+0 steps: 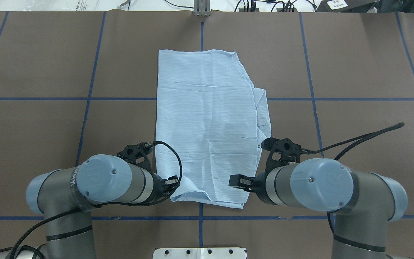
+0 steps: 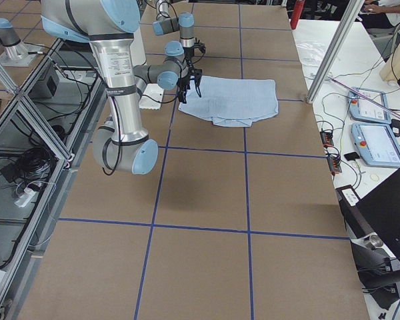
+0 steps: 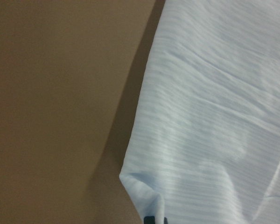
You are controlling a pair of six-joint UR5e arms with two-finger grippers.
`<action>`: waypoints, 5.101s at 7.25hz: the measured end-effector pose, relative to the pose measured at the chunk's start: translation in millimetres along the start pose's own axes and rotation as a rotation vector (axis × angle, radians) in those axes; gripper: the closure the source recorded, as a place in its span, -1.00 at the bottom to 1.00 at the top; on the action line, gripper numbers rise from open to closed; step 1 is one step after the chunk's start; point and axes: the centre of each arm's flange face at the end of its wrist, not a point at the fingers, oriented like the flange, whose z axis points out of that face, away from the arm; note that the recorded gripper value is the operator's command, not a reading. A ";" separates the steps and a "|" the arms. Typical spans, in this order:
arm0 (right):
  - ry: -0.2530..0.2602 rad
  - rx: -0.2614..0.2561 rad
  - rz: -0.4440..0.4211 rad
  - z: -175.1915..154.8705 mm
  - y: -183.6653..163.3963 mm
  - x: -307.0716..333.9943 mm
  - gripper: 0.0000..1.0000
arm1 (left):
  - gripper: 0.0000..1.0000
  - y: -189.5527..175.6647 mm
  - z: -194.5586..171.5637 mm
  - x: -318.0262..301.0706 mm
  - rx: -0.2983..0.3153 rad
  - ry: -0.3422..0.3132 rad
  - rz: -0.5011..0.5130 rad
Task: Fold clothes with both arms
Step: 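Grasp the near corners of the shirt with the left and right grippers, then lift the near edge with both grippers and fold it away from the robot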
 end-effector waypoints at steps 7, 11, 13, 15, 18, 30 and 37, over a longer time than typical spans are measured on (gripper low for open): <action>0.163 0.021 0.428 78.4 26.6 -39.2 -1.00 | 1.00 0.7 -0.6 0.8 0.001 0.004 0.002; 0.201 0.021 0.410 101.4 42.4 -37.7 -1.00 | 1.00 -0.1 -0.9 0.9 0.003 0.004 0.001; 0.195 0.034 0.409 102.8 41.6 -40.1 -1.00 | 1.00 -0.2 -0.8 0.9 0.004 0.004 0.001; 0.195 0.043 0.414 105.0 40.9 -40.7 -1.00 | 1.00 -1.0 -1.0 0.9 0.005 0.004 0.001; 0.208 0.049 0.416 111.5 40.3 -38.3 -1.00 | 1.00 -0.3 -0.9 0.9 0.004 0.004 0.002; 0.187 0.053 0.427 102.2 32.8 -43.1 1.00 | 1.00 -3.2 -4.0 3.0 0.008 0.011 -0.002; 0.055 0.004 0.429 12.4 23.2 -34.9 1.00 | 1.00 14.9 -64.1 6.3 -0.039 0.001 0.001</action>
